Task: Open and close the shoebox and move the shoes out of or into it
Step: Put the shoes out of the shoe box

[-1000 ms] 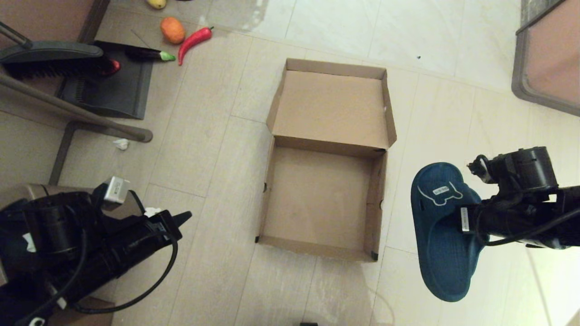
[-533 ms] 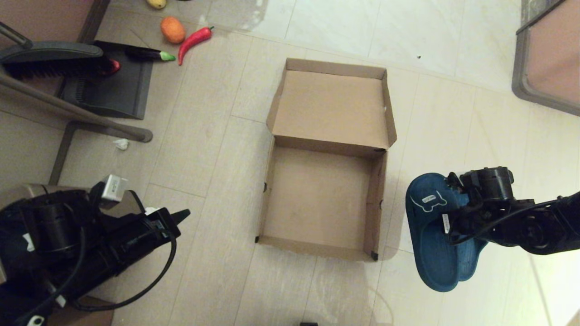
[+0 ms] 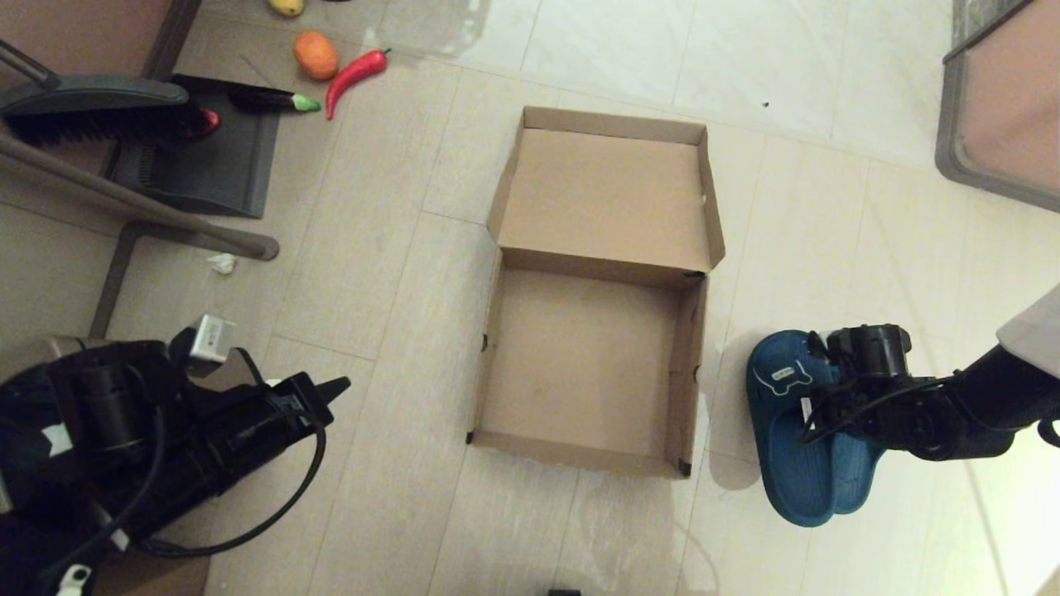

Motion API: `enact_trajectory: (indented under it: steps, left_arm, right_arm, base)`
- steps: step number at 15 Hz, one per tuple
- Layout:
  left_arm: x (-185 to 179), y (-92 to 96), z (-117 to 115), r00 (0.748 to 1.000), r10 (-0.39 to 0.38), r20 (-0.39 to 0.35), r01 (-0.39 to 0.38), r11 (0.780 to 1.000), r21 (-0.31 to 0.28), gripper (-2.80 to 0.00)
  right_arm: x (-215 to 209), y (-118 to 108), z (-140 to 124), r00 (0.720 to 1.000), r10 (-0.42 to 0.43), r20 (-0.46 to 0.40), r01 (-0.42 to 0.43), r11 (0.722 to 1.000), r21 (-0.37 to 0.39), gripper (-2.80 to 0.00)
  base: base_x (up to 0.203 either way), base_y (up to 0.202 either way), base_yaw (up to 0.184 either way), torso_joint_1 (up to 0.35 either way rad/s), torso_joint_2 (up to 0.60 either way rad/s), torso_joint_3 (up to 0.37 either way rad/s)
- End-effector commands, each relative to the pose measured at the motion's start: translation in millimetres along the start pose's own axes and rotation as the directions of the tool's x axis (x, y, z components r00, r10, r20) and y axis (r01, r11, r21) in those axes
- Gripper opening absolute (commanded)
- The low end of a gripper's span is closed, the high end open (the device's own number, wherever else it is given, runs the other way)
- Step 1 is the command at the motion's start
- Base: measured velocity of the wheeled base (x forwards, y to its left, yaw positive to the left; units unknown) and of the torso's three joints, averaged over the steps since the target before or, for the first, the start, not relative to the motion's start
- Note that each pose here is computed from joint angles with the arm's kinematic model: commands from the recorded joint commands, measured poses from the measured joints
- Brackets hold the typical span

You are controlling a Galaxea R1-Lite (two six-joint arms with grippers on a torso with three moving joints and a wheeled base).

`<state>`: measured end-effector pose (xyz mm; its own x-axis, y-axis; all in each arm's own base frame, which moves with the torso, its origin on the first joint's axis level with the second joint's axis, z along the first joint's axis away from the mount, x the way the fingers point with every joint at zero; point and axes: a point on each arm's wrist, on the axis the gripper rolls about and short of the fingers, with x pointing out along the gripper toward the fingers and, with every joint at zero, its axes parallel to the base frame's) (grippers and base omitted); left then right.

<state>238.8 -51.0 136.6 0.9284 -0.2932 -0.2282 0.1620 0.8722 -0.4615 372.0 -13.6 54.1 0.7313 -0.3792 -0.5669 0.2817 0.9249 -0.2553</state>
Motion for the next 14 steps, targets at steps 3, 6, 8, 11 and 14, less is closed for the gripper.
enact_trajectory:
  steps: [3,6,8,11,14]
  left_arm:
    - [-0.7,-0.8,1.4,1.0,-0.004,0.01,0.004,1.0,0.0,-2.8]
    - [0.1,-0.3,0.6,1.0,-0.002,0.006,0.002,1.0,0.0,-2.8]
    - [0.4,-0.1,0.3,1.0,-0.001,0.004,0.001,1.0,-0.001,-2.8]
    - [1.0,0.2,-0.2,1.0,-0.001,0.001,0.001,1.0,0.001,-2.8]
    - [0.7,0.0,0.1,1.0,-0.002,0.002,0.002,1.0,0.001,-2.8]
  right_arm:
    - [31.4,11.5,-7.1,0.998,-0.048,-0.028,0.049,0.997,0.052,-2.8]
    - [39.0,14.8,-9.2,0.998,-0.052,-0.034,0.053,0.997,0.056,-2.8]
    - [42.9,15.2,-12.6,0.998,-0.054,-0.044,0.056,0.997,0.055,-2.8]
    - [47.1,12.2,-11.7,0.997,-0.062,-0.043,0.065,0.996,0.057,-2.8]
    - [54.7,10.7,-8.5,0.997,-0.069,-0.033,0.07,0.996,0.059,-2.8]
  base:
    - [0.0,0.0,0.0,0.0,0.0,0.0]
    - [0.0,0.0,0.0,0.0,0.0,0.0]
    - [0.0,0.0,0.0,0.0,0.0,0.0]
    - [0.0,0.0,0.0,0.0,0.0,0.0]
    - [0.0,0.0,0.0,0.0,0.0,0.0]
